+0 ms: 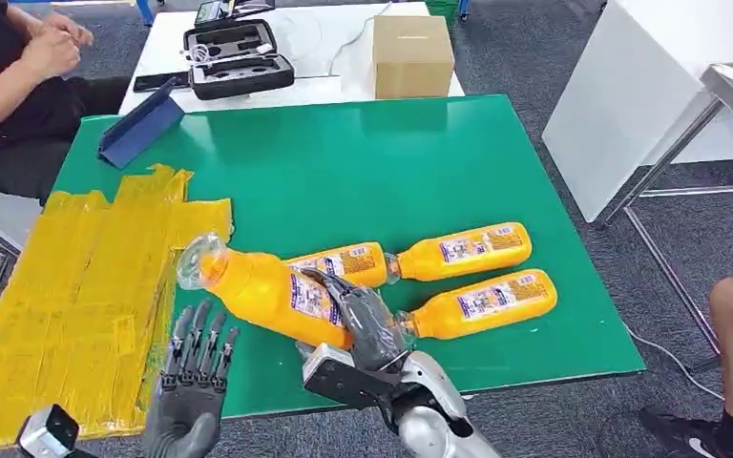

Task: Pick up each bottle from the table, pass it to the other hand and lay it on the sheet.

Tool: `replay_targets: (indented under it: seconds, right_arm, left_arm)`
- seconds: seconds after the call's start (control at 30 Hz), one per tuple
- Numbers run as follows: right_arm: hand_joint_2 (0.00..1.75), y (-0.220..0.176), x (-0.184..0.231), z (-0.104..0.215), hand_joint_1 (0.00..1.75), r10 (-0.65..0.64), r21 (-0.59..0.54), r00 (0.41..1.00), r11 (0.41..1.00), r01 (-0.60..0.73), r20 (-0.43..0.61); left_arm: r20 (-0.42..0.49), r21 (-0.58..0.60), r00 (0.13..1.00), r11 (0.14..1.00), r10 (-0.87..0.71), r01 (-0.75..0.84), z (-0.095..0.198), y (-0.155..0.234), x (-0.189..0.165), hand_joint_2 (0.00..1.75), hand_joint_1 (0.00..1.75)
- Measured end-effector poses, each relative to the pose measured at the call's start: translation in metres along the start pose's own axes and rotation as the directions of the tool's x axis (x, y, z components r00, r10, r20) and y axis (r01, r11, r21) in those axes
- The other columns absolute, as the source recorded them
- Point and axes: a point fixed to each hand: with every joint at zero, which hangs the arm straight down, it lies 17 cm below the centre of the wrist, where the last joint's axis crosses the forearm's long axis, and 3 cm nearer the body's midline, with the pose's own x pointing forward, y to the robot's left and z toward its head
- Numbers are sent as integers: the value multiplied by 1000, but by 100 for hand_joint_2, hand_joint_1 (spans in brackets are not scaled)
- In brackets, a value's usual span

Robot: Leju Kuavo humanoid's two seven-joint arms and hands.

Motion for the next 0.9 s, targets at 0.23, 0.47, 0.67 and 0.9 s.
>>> replay_targets:
  seconds: [0.23, 0.47, 0.67, 0.9]
  right_arm:
    - [175, 2, 0, -1, 175, -6, 8, 1000, 1000, 6, -1]
    - [175, 20, 8, 1, 175, 9, 70, 1000, 997, -11, 20]
    - [175, 62, 36, 13, 173, 37, 177, 992, 983, -57, 118]
    - [175, 88, 50, 27, 173, 32, 244, 986, 967, -72, 163]
  left_arm:
    - [-87, -79, 996, 996, 33, -40, 14, -11, -22, 175, 0]
    - [-113, -42, 993, 999, -19, 14, 15, -1, -31, 175, 0]
    - [-125, 95, 976, 977, -177, 189, 6, 32, -29, 175, 0]
    - [-88, 163, 970, 957, -226, 238, -1, 47, -15, 175, 0]
